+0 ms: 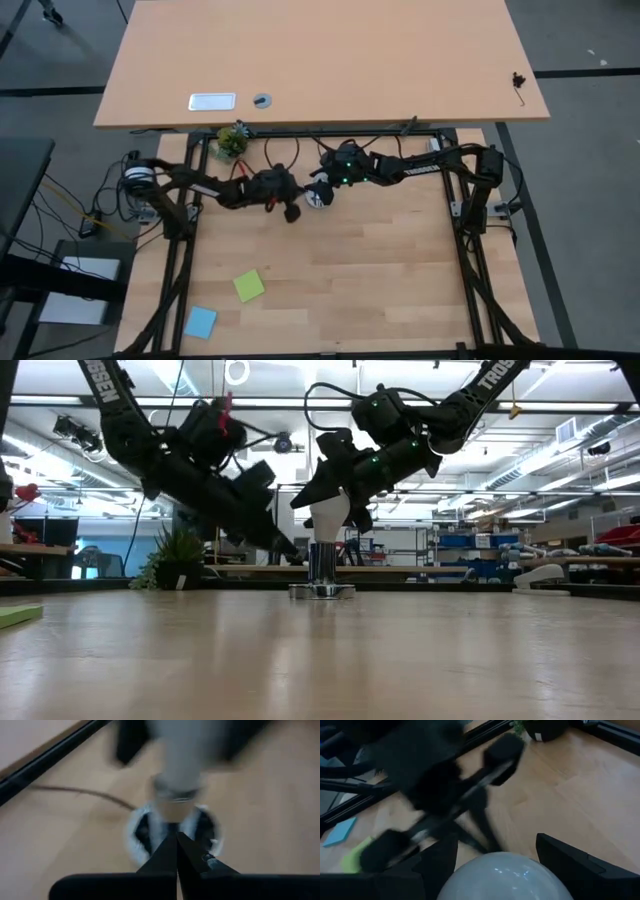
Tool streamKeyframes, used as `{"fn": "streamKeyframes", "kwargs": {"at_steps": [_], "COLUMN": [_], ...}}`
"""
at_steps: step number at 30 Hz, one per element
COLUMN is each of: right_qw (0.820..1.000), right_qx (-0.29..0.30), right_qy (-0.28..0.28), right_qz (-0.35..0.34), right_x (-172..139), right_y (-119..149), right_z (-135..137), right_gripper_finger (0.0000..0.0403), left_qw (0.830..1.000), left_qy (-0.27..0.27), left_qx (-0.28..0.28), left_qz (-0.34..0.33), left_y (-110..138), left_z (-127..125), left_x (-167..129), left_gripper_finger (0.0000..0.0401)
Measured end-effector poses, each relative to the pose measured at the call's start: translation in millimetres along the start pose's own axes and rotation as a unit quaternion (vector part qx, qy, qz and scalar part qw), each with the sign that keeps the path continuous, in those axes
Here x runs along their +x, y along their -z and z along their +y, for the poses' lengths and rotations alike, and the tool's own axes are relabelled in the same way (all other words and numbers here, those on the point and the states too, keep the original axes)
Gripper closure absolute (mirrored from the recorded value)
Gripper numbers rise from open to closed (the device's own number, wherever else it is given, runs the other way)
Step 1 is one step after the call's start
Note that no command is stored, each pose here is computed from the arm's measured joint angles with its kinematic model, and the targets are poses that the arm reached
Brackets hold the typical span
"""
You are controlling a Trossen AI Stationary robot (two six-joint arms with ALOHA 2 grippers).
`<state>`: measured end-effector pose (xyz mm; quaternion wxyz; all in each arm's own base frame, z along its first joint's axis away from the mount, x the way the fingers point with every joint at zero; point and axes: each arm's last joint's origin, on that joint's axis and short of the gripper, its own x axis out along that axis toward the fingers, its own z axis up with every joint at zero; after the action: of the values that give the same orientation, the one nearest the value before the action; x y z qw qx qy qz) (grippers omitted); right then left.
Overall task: Screw lightbulb
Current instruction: Insert the lightbulb into the lamp
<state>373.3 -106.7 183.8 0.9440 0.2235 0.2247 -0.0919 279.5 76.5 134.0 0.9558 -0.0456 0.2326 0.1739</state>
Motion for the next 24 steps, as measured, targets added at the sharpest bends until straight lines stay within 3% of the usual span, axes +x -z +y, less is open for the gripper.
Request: {"fn": "streamKeyframes", "kwargs": {"at_steps": [11,24], "right_qw": [1.000,0.999], "right_qx": [0.009,0.030], "right_qy": [-0.014,-0.030], "right_qz": [0.012,0.028], "right_x": [0.7,0.6], "right_y": [3.2,5.6], "right_z": [5.8,6.8], "right_gripper_finger": [0.0127,0.0127], "left_qw": [1.000,0.998], "left_qy": [0.019,0.069], "left_qx": [-0.011,0.001], "left_qz": [0.015,0.007], "left_y": [18.3,13.8], "left_z": [24.4,5.4], "left_x": [35.6,48.9], "left_gripper_finger": [0.0401,0.0401]}}
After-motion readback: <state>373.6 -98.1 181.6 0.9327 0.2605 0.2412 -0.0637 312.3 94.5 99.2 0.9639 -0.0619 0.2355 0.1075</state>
